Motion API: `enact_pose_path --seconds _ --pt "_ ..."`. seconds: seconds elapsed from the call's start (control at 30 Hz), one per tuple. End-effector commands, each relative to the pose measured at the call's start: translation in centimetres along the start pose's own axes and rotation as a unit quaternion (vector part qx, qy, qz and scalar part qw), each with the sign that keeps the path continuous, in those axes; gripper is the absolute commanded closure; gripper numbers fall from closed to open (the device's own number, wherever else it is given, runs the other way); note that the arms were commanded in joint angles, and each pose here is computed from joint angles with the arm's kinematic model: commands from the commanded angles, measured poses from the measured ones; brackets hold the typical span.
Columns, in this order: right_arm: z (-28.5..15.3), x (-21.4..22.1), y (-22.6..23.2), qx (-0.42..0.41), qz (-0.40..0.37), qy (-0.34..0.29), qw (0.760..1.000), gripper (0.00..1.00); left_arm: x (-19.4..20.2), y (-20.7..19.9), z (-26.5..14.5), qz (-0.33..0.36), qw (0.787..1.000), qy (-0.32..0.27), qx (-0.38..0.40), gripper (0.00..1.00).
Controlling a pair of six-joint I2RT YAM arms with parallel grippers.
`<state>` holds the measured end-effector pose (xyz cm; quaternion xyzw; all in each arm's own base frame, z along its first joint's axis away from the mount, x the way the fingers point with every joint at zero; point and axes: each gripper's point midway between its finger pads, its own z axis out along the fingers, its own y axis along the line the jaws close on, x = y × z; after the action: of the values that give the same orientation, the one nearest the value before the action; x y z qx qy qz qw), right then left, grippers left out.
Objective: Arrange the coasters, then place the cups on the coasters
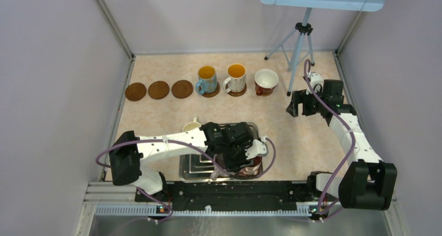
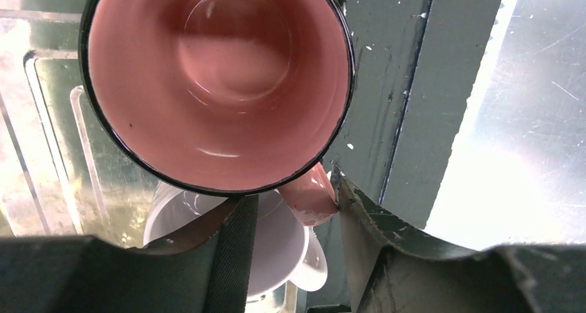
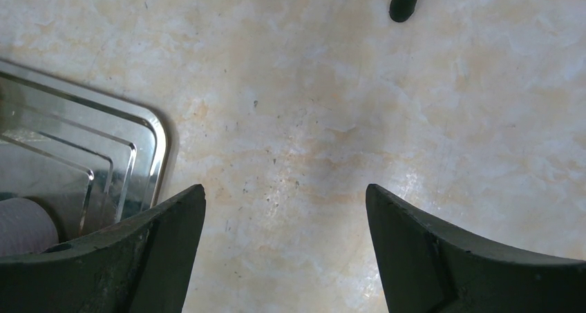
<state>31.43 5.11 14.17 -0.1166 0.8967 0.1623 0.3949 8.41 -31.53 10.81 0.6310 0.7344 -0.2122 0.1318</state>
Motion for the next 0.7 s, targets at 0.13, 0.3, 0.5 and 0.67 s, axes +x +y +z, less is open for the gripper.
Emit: enact_pose_path --seconds 0.13,0.3,0.5,0.67 --pt "-0.5 -1.1 -0.2 0.005 -0.015 -0.025 1.000 0.16 -1.9 4.2 0.1 -0.020 0.995 -0.030 -0.089 0.58" --pt "-0.4 -1.1 -0.2 0.003 -0.015 -0.026 1.000 0.16 -1.7 6.1 -0.6 -0.045 0.992 -0.036 -0.110 0.68" --pt "-0.4 -1.0 -0.2 0.003 -0.015 -0.026 1.000 0.16 -2.0 7.2 -1.4 -0.050 0.989 -0.043 -0.129 0.74" --pt "-0.4 -1.1 -0.1 0.001 -0.015 -0.027 1.000 0.16 -1.5 8.0 -1.8 -0.058 0.988 -0.041 -0.139 0.84"
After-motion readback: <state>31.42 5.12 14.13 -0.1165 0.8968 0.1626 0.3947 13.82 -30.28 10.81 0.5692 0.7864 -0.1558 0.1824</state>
